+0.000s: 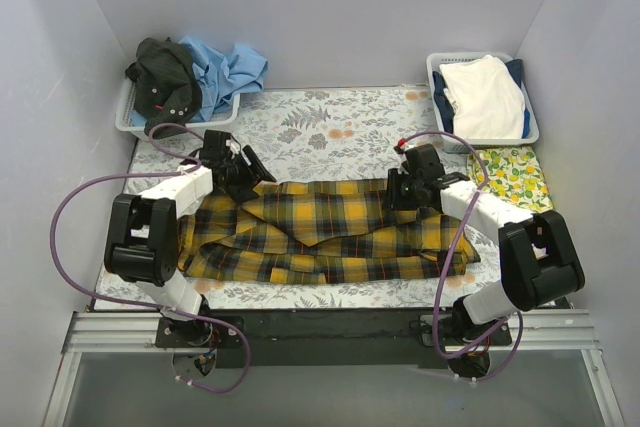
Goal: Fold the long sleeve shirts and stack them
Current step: Fold the shirt
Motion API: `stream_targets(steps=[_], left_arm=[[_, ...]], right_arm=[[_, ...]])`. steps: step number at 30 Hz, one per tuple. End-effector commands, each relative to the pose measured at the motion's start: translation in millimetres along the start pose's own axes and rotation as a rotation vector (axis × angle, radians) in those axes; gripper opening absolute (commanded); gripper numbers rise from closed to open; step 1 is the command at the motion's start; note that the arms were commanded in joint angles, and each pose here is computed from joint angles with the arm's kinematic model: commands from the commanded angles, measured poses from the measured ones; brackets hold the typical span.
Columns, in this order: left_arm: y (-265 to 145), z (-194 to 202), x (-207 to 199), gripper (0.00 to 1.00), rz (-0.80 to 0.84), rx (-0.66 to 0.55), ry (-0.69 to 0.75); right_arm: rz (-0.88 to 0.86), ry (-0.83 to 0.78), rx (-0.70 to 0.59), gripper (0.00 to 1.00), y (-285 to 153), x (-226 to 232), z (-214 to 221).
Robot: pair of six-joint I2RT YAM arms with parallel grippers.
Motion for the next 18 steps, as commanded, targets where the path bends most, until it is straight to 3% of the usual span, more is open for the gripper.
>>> stream_targets(steps=[1,18], left_arm=[[12.2,-3.5,13.7,0.65,-0.06,-0.035,-0.013],[71.7,7.5,62.0,0.65,-0.23,0.029,-0.048]], right_arm=[[-0.054,-0.003,0.012,0.35,-5.9,5.2,8.9],[-0.009,-0.038,0.021,0.35,-22.4,1.3,9.7]])
Point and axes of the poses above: each gripper's point midway between its finger pads, its own y axis out along the fingers, its own x axis along the line the jaws close on, z = x × y, the point moved 6 cm from there along -y, back along the fingers, and after that the axes turned 2 degrees about -y, right-handed, at the moved point
